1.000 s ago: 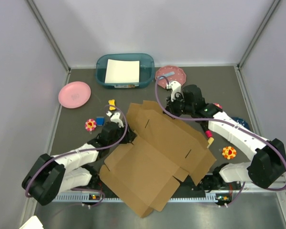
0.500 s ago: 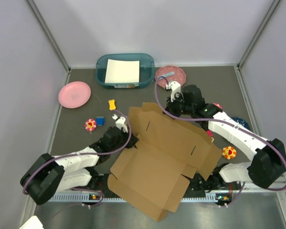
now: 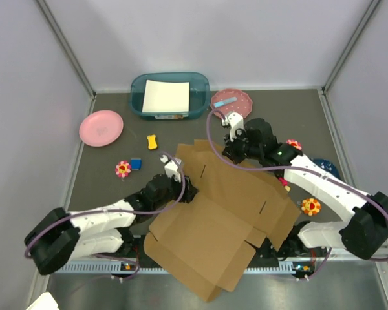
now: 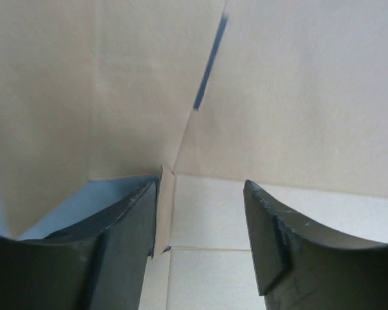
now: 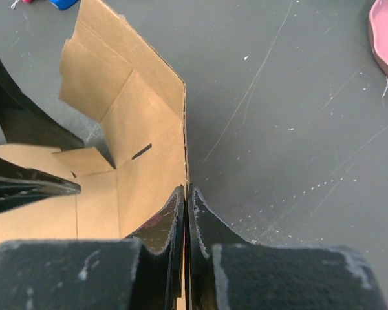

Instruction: Fold the paper box

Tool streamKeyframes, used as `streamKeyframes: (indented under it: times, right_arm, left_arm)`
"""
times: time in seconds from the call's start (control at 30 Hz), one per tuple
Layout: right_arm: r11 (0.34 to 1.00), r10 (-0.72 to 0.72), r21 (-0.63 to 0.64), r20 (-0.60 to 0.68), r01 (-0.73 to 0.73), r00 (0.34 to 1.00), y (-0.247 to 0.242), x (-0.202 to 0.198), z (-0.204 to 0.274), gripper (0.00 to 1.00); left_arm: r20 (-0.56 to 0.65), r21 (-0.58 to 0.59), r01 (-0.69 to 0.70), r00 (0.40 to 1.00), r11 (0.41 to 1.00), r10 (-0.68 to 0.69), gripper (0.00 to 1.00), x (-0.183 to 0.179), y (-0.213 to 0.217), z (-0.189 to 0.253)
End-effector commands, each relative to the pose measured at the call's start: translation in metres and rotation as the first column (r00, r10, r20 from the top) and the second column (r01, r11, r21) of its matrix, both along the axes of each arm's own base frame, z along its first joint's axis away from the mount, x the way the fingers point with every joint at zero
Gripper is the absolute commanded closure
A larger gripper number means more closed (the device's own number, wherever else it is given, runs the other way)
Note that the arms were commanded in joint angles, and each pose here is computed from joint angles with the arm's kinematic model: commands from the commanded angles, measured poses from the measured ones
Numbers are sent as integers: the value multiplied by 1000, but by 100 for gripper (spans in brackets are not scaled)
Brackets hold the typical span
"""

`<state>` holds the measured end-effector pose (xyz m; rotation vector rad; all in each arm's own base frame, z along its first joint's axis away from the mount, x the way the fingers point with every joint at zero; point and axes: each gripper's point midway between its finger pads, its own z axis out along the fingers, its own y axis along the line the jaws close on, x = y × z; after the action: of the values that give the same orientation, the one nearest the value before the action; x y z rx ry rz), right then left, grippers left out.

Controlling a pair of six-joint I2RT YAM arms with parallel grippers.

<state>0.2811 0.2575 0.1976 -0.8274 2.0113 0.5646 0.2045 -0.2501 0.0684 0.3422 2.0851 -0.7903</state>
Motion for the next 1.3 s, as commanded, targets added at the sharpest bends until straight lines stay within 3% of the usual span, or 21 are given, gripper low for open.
streamKeyframes:
  times: [0.0, 0.1, 0.17, 0.4, 0.63, 0.93, 1.17, 1.27]
  right_arm:
    - [1000, -7, 2, 111, 7, 994, -7, -1, 30, 100]
    - [1000, -19, -18, 169, 23, 985, -11, 4, 38, 100]
    - [998, -32, -49, 227, 44, 973, -15, 10, 46, 100]
    - [979, -2, -178, 470, 97, 883, -14, 16, 78, 100]
    - [923, 90, -332, 677, 193, 730, -6, 14, 89, 100]
    - [795, 226, -500, 768, 342, 599, -1, 7, 60, 100]
    - [763, 318, -514, 826, 392, 465, 16, -7, 67, 100]
    - [748, 358, -552, 803, 369, 476, 28, -8, 62, 100]
  left_arm:
    - [164, -73, -130, 976, 989, 140, 31, 27, 12, 79]
    - [221, -123, -183, 953, 975, 207, 17, 32, 25, 113]
    - [242, -157, -206, 940, 966, 239, 14, 33, 30, 128]
    - [229, -243, -342, 889, 908, 397, 14, 36, 60, 139]
    - [217, -276, -424, 847, 863, 486, 16, 36, 82, 129]
    - [228, -261, -512, 791, 818, 568, 16, 46, 95, 124]
    - [228, -283, -540, 765, 793, 602, 16, 52, 97, 124]
    - [231, -288, -545, 758, 787, 609, 16, 54, 97, 124]
